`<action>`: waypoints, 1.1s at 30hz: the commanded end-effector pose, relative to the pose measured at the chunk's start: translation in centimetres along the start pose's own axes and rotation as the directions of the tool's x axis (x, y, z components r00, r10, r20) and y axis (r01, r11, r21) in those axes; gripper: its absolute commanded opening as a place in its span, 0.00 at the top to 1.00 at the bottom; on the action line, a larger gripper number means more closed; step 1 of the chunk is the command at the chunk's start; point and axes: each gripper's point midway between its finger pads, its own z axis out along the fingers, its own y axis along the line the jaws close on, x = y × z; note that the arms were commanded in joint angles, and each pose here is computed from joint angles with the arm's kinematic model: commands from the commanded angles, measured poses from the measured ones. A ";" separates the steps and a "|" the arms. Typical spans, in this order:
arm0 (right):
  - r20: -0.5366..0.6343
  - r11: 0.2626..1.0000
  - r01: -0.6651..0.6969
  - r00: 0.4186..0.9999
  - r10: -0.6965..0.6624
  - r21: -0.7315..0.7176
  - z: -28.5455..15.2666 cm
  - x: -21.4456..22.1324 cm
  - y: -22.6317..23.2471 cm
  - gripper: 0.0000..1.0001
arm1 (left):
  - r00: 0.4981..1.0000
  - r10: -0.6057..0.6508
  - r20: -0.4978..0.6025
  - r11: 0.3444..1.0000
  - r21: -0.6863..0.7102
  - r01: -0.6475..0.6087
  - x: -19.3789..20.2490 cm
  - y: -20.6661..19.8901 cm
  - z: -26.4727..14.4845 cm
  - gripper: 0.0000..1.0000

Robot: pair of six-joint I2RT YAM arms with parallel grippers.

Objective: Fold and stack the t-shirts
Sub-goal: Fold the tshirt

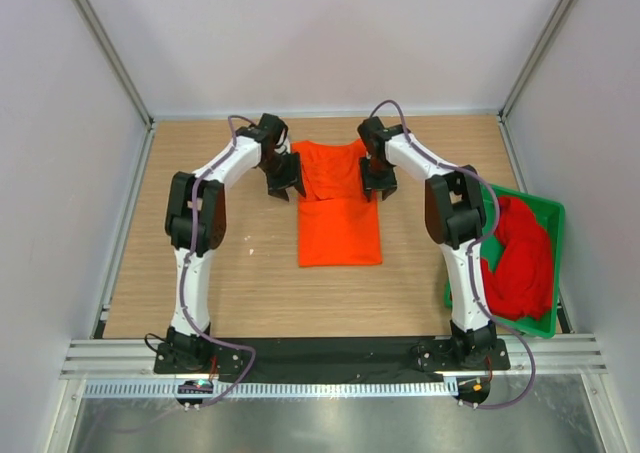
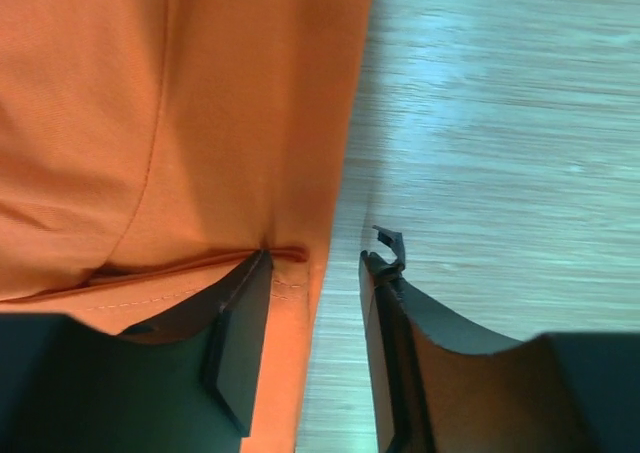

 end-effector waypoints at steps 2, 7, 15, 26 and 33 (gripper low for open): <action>0.050 0.997 0.005 0.999 -0.009 0.076 -3.7 -0.9 -2.9 0.50 | 0.990 0.072 0.118 0.997 -0.021 -0.070 -1.4 -1.4 -6.3 0.45; 0.043 1.000 0.003 0.999 -0.004 0.030 -6.4 1.7 -3.0 0.48 | 0.997 0.053 0.065 0.999 -0.005 -0.052 2.5 -0.6 -7.5 0.45; -0.005 0.967 -0.061 0.998 0.062 -0.246 -8.9 9.4 0.1 0.46 | 0.999 -0.039 -0.018 0.993 0.108 0.041 11.2 -1.3 -7.8 0.45; -0.106 0.868 -0.218 0.976 0.190 -0.446 -8.2 17.1 2.2 0.50 | 0.961 -0.271 -0.062 0.945 0.170 0.277 18.3 -1.1 -5.5 0.47; -0.063 0.892 -0.178 0.984 0.167 -0.415 -8.3 18.3 1.0 0.50 | 0.959 -0.284 -0.025 0.947 0.149 0.284 18.3 -0.1 -4.6 0.48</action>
